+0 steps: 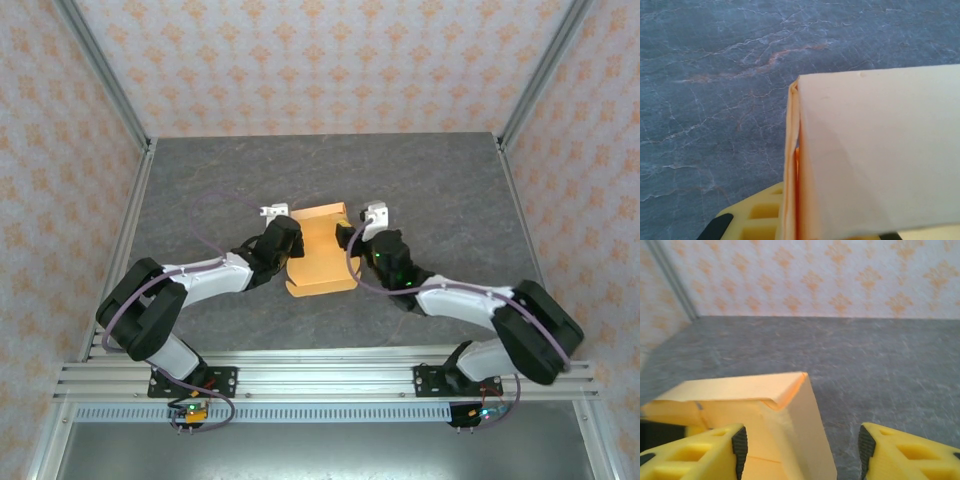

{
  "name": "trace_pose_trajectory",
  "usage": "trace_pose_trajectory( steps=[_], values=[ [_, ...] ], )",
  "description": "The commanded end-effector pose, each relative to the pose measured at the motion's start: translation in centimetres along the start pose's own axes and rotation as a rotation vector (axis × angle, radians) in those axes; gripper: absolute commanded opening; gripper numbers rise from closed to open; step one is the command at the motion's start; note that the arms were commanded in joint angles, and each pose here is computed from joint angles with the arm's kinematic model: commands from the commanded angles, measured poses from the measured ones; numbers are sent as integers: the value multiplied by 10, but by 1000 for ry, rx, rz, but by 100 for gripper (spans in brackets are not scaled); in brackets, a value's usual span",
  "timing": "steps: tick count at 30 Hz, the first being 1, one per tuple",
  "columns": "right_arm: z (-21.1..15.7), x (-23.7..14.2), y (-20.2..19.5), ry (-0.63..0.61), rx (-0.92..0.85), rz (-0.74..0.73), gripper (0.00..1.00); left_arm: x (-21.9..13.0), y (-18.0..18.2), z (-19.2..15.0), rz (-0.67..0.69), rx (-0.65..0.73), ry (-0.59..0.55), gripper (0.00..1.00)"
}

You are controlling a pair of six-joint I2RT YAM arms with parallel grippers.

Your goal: Fold the paper box

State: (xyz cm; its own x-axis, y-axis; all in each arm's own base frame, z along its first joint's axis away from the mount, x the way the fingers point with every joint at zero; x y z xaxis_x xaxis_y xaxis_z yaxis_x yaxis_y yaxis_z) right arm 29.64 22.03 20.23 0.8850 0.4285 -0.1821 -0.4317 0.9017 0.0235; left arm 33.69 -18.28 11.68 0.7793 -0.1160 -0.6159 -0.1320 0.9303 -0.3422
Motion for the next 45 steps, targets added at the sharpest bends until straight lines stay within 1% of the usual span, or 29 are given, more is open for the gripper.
trace_pose_trajectory(
  steps=[1,3,5,8,10,12,15,17,19,22,23,24,26,27,29,32,35,38,39,40,43,45],
  values=[
    [1,-19,8,16,-62,149,67,-3,3,11,51,10,-20,0],
    [9,-31,-4,-12,-65,139,72,-3,2,10,44,9,-15,0],
    [9,-36,-11,4,-98,145,72,-1,2,7,47,13,-7,0],
    [-1,-33,-5,100,-221,233,71,0,1,6,45,18,14,0],
    [-10,-26,0,162,-289,274,70,-1,-1,5,28,9,24,0],
    [-16,-17,0,188,-330,273,67,0,-3,3,13,-3,35,0],
    [-17,-2,-6,178,-348,210,65,-1,-7,2,-3,-15,55,0],
    [-14,9,-5,165,-355,204,64,-2,-10,3,-19,-25,65,0],
    [-11,21,-6,168,-362,180,58,-3,-12,2,-34,-34,72,0],
    [-10,41,-12,170,-359,98,44,-4,-14,2,-46,-45,77,0],
    [-10,46,-16,167,-362,48,36,-4,-15,2,-49,-51,81,0],
    [-8,50,-19,156,-361,-2,31,-5,-15,3,-53,-56,82,0],
    [-6,57,-28,141,-362,-136,23,-7,-17,2,-66,-78,85,0],
    [-6,59,-31,140,-365,-196,21,-7,-17,1,-71,-88,88,0],
    [-8,63,-38,140,-363,-333,17,-7,-20,1,-83,-112,99,0],
    [-11,65,-45,153,-355,-521,16,-8,-22,0,-97,-138,109,0],
    [-15,65,-42,156,-352,-658,14,-5,-23,-2,-97,-146,110,0],
    [-20,63,-43,132,-291,-735,14,-5,-21,-2,-80,-160,110,0],
    [-20,63,-43,126,-271,-728,15,-5,-23,-1,-91,-170,105,0],
    [-21,65,-40,122,-261,-692,18,-6,-23,-1,-102,-179,99,0],
    [-20,72,-22,114,-243,-502,27,-7,-23,3,-90,-169,86,0],
    [-17,71,-11,107,-239,-375,32,-6,-22,6,-63,-148,84,0]
  ],
)
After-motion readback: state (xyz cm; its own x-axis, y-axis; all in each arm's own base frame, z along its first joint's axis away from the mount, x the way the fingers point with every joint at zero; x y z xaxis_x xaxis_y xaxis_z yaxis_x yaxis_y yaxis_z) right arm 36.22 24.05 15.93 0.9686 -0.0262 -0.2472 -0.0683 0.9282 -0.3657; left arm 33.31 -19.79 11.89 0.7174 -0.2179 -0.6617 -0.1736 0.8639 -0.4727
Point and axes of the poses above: each hand's point on the last joint's axis, 136 mm out from that joint toward the fingers, its own x axis out along the fingers, its own y axis along the line the jaws close on, z = x × y, the point moved 4 cm from there along -x, back along the fingers, and after that the axes turned 8 degrees about -x, right-handed, at the moved point
